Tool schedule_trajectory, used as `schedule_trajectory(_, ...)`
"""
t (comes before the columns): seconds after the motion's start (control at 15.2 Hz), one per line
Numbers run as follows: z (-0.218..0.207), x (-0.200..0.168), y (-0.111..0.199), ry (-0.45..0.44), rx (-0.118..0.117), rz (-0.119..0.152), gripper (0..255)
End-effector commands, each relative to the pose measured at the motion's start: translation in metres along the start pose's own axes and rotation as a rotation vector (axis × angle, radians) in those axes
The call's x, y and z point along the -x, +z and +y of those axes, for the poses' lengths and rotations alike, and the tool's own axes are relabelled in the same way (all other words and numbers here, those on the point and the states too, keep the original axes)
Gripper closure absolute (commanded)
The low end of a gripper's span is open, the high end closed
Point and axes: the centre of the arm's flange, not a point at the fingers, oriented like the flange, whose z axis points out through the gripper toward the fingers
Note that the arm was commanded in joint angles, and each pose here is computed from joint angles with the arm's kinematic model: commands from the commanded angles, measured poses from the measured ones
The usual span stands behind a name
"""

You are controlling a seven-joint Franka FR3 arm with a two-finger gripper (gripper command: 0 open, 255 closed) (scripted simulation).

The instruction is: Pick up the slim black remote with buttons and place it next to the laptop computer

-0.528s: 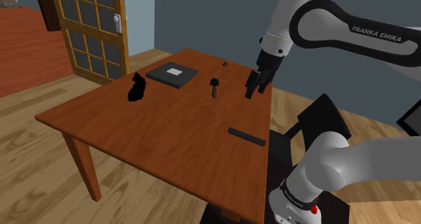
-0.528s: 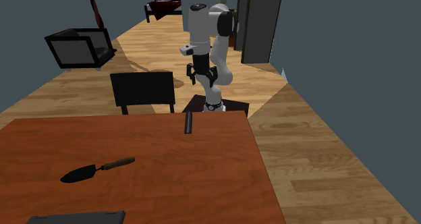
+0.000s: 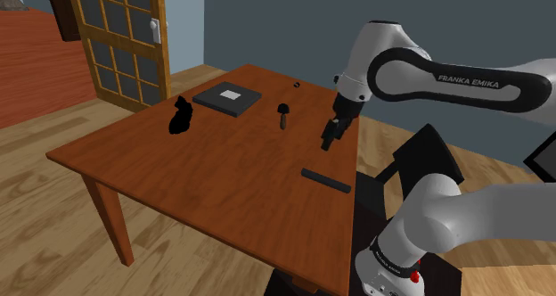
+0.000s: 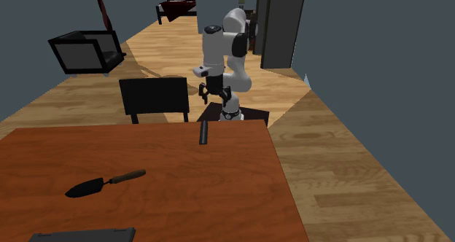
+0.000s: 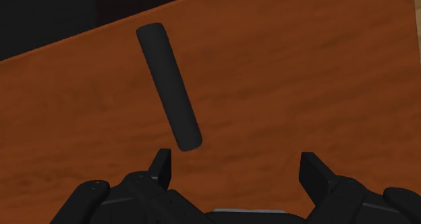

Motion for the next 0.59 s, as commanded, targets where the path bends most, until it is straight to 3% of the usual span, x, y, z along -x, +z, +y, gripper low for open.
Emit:
schedule_trajectory(0.0,0.013,0.001,0.026,-0.041,0.012,0.002,0)
schedule_trajectory(0.53,0.046,0.001,0.124,-0.198,0.058,0.003,0)
